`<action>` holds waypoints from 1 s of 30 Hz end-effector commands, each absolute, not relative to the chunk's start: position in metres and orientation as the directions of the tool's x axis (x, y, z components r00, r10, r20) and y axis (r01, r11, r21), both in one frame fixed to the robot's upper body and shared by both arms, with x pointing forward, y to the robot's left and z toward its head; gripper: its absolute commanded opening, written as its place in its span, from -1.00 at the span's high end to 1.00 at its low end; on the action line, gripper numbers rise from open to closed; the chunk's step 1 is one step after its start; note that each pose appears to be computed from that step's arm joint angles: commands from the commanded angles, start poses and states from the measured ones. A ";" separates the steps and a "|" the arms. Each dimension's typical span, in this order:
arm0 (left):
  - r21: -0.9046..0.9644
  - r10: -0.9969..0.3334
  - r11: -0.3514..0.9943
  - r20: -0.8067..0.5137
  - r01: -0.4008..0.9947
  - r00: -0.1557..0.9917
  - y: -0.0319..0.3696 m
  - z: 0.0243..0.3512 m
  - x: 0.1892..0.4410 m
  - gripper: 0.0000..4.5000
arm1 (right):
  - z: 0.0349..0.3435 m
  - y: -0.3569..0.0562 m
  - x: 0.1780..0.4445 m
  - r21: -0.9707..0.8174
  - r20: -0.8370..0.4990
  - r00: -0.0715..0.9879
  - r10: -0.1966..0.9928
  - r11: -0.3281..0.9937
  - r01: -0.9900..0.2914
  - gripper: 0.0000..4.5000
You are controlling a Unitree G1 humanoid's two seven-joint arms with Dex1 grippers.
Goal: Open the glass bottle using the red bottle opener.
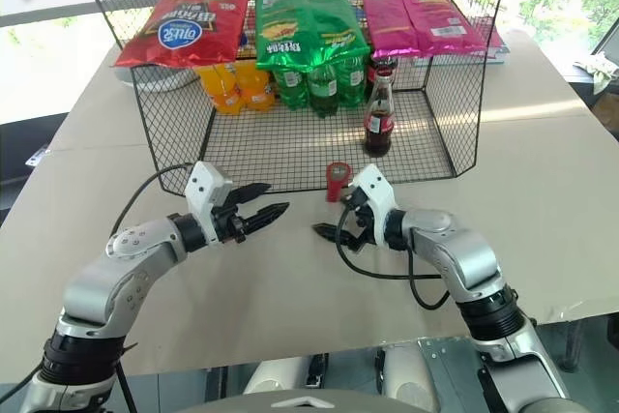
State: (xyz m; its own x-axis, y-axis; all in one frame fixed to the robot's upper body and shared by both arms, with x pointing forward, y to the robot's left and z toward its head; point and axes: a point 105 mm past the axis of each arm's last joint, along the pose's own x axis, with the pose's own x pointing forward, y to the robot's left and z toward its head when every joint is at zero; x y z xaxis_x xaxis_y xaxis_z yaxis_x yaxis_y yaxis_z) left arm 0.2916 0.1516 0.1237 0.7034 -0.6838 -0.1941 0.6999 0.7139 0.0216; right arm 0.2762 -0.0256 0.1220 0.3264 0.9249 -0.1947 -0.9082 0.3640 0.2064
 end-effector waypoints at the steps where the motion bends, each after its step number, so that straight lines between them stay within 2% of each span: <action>1: 0.013 -0.693 0.711 -0.152 0.703 0.704 0.146 0.134 0.293 -0.36 | 0.139 -0.036 0.282 0.167 -0.131 0.393 0.910 0.411 -0.896 -1.00; 5: 0.016 -0.684 0.718 -0.172 0.696 0.709 0.139 0.134 0.306 -0.36 | 0.138 -0.047 0.295 0.142 -0.141 0.484 0.864 0.501 -0.853 -1.00; 7: 0.022 -0.699 0.700 -0.182 0.714 0.692 0.129 0.135 0.311 -0.36 | 0.138 -0.051 0.293 0.126 -0.139 0.492 0.860 0.508 -0.852 -1.00; 11: 0.031 -0.745 0.639 -0.224 0.768 0.629 0.104 0.135 0.319 -0.36 | 0.147 -0.060 0.271 0.015 -0.100 0.440 0.893 0.443 -0.896 -1.00; 14: 0.085 -0.739 0.609 -0.302 0.789 0.603 0.090 0.127 0.327 -0.36 | 0.152 -0.077 0.251 -0.153 -0.081 0.434 0.897 0.419 -0.895 -1.00; 19: 0.131 -0.708 0.608 -0.357 0.783 0.609 0.076 0.120 0.338 -0.36 | 0.147 -0.100 0.235 -0.279 -0.116 0.486 0.866 0.441 -0.853 -1.00; 22: 0.157 -0.654 0.615 -0.445 0.772 0.612 0.066 0.101 0.344 -0.36 | 0.149 -0.115 0.226 -0.286 -0.108 0.555 0.825 0.509 -0.812 -1.00; 27: 0.177 -0.596 0.639 -0.500 0.748 0.628 0.061 0.089 0.351 -0.36 | 0.153 -0.118 0.219 -0.296 -0.099 0.599 0.794 0.551 -0.780 -1.00; 28: 0.176 -0.595 0.642 -0.500 0.746 0.629 0.059 0.089 0.352 -0.14 | 0.154 -0.118 0.219 -0.297 -0.098 0.605 0.790 0.557 -0.776 -1.00; 29: 0.174 -0.595 0.642 -0.501 0.746 0.629 0.058 0.089 0.352 -0.03 | 0.154 -0.118 0.218 -0.298 -0.098 0.609 0.787 0.561 -0.772 -1.00; 30: 0.177 -0.593 0.642 -0.502 0.746 0.630 0.058 0.088 0.352 0.23 | 0.154 -0.119 0.217 -0.298 -0.100 0.613 0.783 0.565 -0.770 -1.00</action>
State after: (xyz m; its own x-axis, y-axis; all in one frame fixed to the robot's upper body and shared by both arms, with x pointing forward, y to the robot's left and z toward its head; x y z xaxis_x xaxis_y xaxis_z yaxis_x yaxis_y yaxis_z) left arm 0.3559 0.0620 0.0983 0.6544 -0.5935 -0.4686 0.7317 0.6533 0.1944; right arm 0.2200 -0.1183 0.1430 0.6020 0.7882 -0.1280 -0.7867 0.5581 -0.2639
